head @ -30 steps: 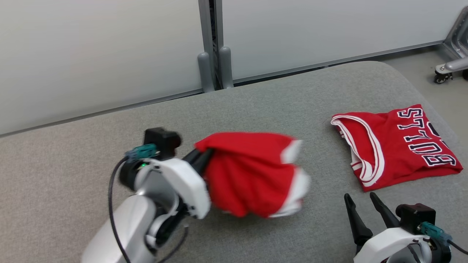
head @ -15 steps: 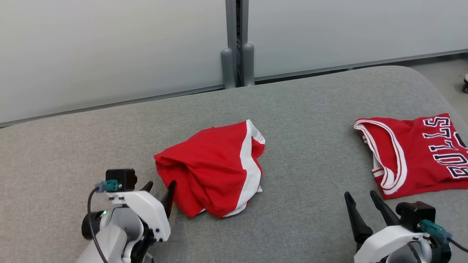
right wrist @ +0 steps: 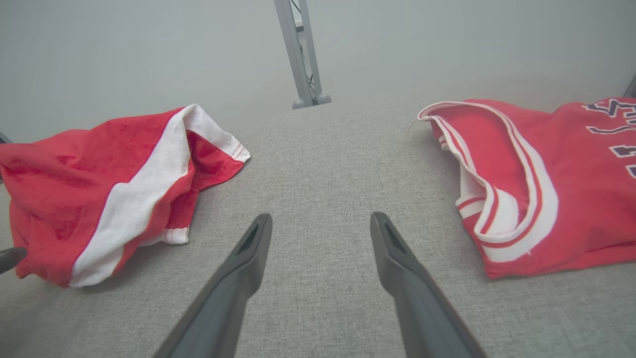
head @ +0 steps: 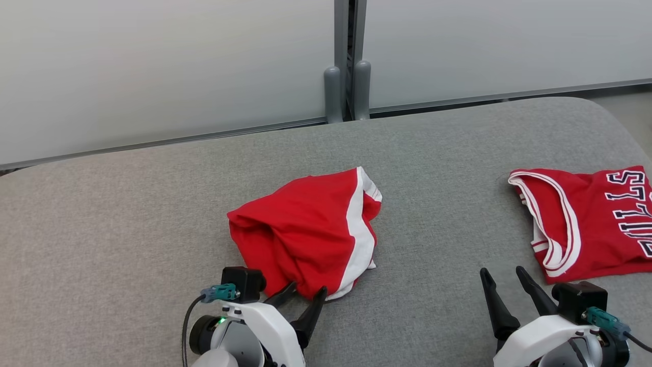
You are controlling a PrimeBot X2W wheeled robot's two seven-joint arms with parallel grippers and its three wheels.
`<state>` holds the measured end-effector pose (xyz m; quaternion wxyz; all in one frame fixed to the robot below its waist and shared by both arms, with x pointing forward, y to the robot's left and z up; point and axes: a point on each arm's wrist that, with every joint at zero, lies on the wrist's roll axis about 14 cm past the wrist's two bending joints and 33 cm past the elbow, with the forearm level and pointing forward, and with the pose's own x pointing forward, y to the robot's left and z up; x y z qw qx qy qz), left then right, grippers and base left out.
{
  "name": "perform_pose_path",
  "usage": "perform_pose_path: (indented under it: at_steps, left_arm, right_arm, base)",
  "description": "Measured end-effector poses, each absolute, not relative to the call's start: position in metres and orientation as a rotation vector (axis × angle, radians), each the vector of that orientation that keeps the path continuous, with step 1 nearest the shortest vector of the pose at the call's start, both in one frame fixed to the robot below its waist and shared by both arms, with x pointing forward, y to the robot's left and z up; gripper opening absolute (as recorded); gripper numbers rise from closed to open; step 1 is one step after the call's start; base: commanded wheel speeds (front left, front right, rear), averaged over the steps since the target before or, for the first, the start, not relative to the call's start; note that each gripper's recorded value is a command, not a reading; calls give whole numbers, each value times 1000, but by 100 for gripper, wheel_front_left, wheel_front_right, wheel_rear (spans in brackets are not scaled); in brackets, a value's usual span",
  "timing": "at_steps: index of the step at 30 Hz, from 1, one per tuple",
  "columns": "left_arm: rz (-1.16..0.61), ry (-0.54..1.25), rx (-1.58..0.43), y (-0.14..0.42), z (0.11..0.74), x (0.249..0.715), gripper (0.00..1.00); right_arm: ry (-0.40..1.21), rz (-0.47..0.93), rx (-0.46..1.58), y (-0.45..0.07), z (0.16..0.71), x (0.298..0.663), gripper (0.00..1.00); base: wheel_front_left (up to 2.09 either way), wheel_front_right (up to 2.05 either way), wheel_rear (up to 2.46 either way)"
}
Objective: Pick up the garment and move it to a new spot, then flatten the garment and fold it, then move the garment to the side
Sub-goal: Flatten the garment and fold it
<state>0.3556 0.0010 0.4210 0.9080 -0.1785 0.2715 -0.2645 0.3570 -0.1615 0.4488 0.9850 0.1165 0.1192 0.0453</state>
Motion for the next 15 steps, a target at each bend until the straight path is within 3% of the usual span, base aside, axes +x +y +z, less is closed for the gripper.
perform_pose_path:
  at_steps: [13, 14, 15]
  left_arm:
    - [-405, 659, -314, 3, 393, 371, 100]
    - [-418, 670, -328, 0, 393, 370, 53]
    - [-440, 673, -336, -4, 394, 368, 53]
  right_arm:
    - [248, 12, 237, -186, 444, 347, 100]
    - [247, 8, 237, -187, 444, 346, 100]
    - [247, 6, 237, -188, 444, 346, 100]
  base:
    - [0, 0, 0]
    - [0, 0, 0]
    - [0, 0, 0]
